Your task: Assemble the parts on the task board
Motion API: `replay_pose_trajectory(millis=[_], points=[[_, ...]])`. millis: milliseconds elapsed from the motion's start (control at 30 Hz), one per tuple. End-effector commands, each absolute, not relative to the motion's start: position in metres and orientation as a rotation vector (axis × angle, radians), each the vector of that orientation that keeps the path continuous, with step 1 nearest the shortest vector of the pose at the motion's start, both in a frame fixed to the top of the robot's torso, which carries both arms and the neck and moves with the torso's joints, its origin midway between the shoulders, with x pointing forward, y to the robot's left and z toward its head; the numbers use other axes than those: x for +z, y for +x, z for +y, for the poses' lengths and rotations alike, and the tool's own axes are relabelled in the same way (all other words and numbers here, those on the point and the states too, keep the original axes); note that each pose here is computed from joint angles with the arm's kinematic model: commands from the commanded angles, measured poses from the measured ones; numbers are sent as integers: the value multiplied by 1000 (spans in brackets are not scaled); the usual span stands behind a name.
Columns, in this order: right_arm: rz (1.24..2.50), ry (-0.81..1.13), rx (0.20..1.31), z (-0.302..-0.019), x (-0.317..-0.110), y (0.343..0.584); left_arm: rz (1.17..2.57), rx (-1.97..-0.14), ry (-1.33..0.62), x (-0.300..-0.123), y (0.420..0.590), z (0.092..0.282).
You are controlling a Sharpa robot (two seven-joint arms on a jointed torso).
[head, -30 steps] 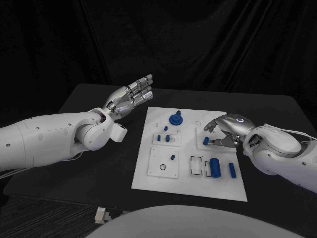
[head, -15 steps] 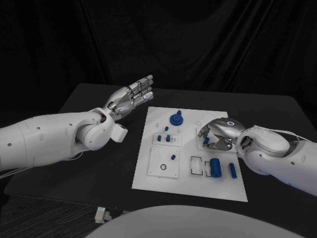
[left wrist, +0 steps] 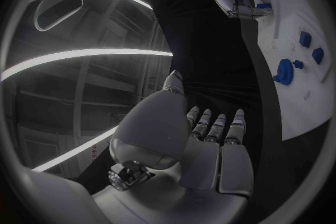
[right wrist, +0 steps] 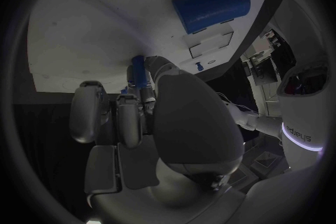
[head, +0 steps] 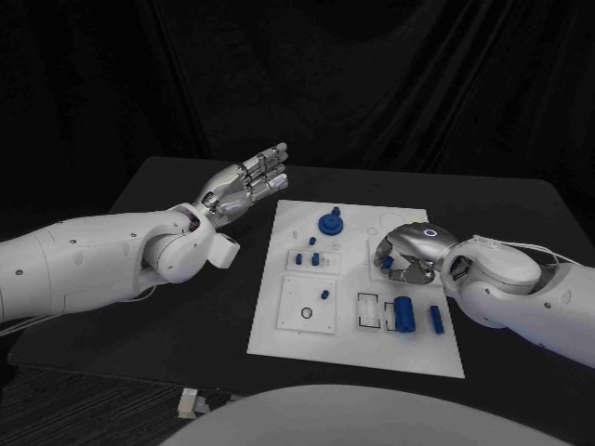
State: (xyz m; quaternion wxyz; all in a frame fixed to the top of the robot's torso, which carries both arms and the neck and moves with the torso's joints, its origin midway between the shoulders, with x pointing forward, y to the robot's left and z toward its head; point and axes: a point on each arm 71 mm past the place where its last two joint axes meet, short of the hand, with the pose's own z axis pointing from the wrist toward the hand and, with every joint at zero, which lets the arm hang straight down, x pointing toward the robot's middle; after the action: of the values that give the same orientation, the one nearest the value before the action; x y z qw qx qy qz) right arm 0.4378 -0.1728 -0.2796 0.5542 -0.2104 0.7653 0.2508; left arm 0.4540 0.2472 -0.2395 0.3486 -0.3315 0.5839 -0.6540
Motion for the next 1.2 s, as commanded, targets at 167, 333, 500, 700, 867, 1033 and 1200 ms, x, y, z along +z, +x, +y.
replay_pose_trajectory(millis=[167,333,500,700,867,1033,1200], points=[[1834,-502,577,-174,-282,436,1513,-1722,-865,-241,453,245],[1837,-499,572,-175,-282,436,1516,-1721,-867,-242,452,245],[1833,-496,572,-175,-282,436,1518,-1721,-869,-243,452,245],[1826,-486,568,-176,-281,435,1520,-1720,-872,-243,451,245],[1814,-480,541,-178,-280,436,1522,-1720,-873,-244,451,245],[1812,-474,518,-180,-280,436,1525,-1721,-875,-245,451,245],[1810,-472,512,-182,-280,436,1529,-1722,-877,-246,451,245]])
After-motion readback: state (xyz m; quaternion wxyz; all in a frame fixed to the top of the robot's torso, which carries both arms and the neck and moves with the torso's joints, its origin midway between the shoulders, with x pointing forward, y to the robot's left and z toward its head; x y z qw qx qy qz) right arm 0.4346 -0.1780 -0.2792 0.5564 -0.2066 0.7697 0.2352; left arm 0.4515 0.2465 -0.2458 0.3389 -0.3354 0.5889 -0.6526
